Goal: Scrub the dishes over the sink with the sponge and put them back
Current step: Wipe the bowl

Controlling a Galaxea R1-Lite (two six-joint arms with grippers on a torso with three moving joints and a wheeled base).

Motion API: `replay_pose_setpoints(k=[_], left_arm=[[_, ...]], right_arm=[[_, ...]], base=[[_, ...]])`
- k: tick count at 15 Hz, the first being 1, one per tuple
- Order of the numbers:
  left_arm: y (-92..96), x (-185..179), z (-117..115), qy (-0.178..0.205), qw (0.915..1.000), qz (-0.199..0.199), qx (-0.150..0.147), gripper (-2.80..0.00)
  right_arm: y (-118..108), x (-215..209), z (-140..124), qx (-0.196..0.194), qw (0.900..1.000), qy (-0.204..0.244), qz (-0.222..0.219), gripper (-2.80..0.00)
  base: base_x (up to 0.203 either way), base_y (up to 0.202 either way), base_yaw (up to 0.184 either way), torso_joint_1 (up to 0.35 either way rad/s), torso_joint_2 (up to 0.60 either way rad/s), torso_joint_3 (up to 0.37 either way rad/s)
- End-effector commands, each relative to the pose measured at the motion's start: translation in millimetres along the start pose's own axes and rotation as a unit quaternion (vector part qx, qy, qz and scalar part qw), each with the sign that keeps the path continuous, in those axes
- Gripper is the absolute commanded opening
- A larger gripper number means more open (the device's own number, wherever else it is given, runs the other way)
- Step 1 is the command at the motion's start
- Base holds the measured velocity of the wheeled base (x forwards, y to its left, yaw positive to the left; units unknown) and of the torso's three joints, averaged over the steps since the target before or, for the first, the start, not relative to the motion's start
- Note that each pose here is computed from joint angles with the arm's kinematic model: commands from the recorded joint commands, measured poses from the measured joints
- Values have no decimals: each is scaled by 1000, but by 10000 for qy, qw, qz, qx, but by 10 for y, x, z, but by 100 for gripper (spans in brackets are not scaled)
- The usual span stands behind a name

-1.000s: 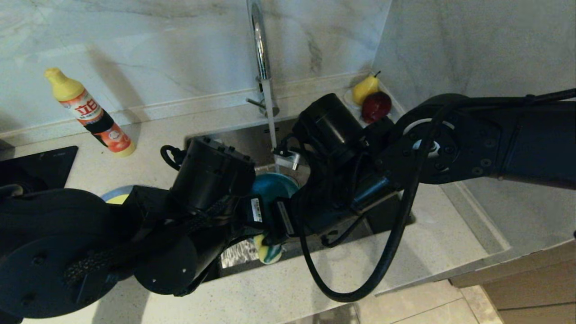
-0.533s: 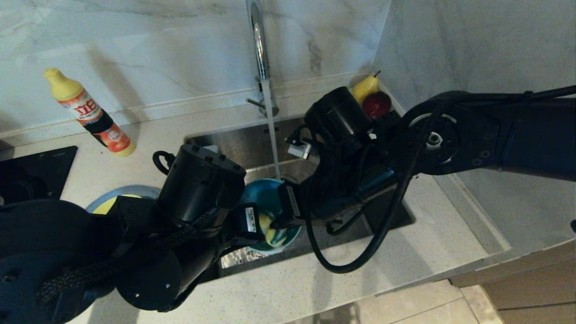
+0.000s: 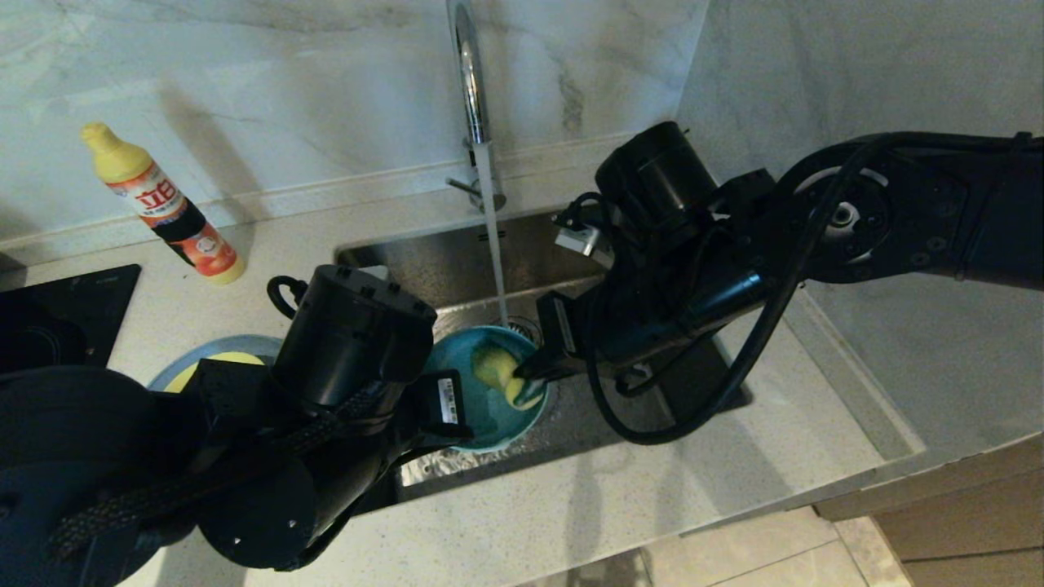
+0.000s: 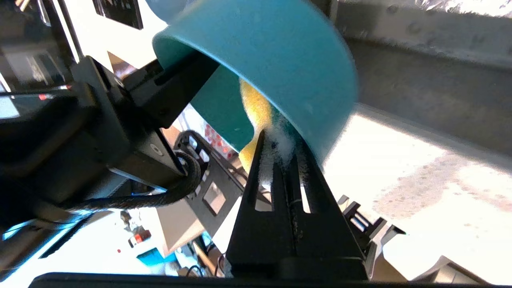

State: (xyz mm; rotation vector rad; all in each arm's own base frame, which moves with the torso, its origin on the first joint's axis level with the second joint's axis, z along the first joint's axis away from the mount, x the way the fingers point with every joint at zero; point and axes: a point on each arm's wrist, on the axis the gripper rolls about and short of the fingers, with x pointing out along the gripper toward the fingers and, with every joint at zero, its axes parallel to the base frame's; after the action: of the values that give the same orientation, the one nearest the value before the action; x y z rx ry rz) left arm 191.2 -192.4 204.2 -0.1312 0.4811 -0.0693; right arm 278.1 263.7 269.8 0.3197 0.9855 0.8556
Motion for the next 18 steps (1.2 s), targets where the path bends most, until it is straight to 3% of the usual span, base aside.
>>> replay_pose_setpoints(k=[1, 5, 8, 18], left_arm=[[26, 14, -76, 86, 9999, 53, 80, -280], [2, -4, -238, 182, 9993, -78, 324, -280], [1, -6, -238, 164, 9993, -110, 304, -280], [22, 24, -139, 11, 9997, -63, 256, -280]], right_arm=[[-5, -93, 41, 3, 9999, -166, 24, -280], [44, -158, 74, -105, 9991, -376, 142, -280], [53, -130, 72, -148, 9991, -373, 163, -280], [165, 159, -149, -153, 9995, 276, 20, -280]], base=[[0, 0, 0, 0, 0, 0], [0, 0, 0, 0, 0, 0], [0, 0, 0, 0, 0, 0], [0, 0, 0, 0, 0, 0]])
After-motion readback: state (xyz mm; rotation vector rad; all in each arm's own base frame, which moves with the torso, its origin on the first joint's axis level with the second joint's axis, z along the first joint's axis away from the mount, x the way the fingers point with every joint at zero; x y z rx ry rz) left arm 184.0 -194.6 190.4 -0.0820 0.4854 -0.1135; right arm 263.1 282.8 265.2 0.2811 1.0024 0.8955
